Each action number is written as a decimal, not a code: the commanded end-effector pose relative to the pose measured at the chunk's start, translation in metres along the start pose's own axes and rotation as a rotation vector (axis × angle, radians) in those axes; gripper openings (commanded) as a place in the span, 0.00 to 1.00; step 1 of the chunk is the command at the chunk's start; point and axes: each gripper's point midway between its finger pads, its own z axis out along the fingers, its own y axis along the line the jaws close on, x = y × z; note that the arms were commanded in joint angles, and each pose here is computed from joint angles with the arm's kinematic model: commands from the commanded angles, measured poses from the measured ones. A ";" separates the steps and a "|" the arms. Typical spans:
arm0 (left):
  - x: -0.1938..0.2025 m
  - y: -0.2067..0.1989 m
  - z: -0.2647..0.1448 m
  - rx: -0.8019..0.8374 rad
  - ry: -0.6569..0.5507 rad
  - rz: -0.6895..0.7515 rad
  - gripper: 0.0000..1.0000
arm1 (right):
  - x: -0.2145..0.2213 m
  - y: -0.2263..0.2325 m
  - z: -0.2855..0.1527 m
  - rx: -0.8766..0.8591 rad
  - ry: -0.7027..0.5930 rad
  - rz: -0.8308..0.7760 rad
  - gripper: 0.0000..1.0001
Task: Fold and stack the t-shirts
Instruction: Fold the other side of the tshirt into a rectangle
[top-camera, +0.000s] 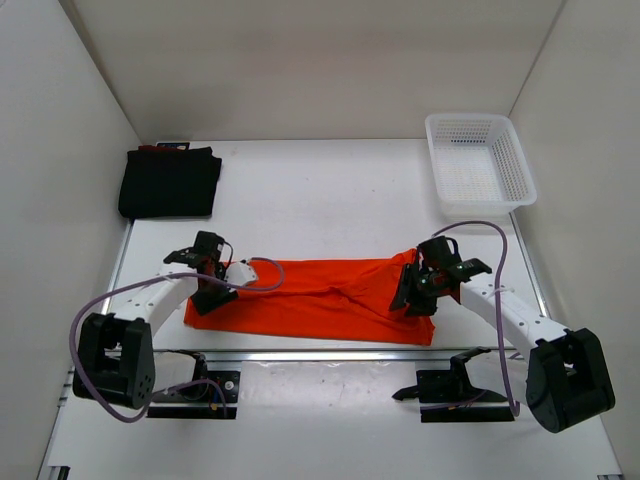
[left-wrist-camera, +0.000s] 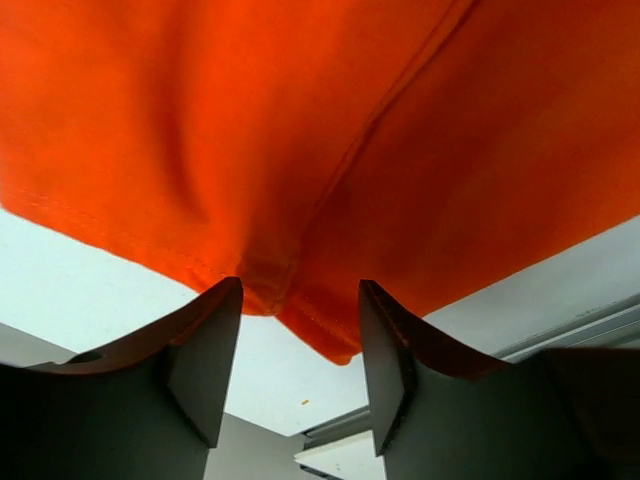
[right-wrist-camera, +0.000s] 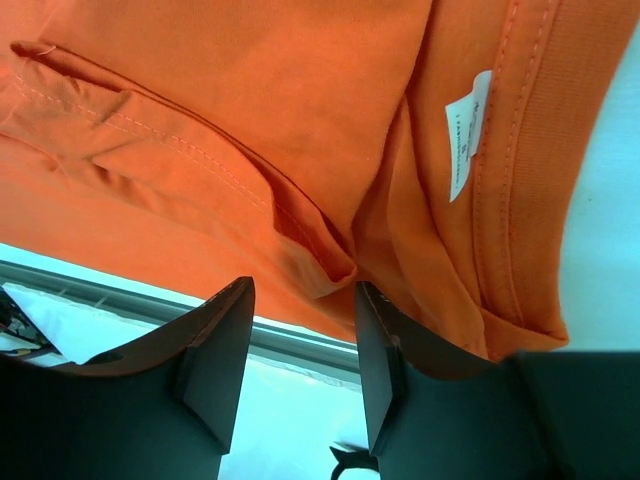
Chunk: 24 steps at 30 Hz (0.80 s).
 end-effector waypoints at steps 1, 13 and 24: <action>0.005 0.006 0.005 -0.028 0.034 -0.020 0.60 | -0.002 0.007 0.000 -0.036 -0.025 0.006 0.42; 0.018 0.023 0.011 -0.106 0.121 -0.062 0.39 | -0.010 0.010 0.008 -0.051 -0.038 0.005 0.42; 0.008 0.036 0.006 -0.152 0.094 -0.064 0.08 | -0.016 0.002 0.013 0.004 -0.022 -0.027 0.30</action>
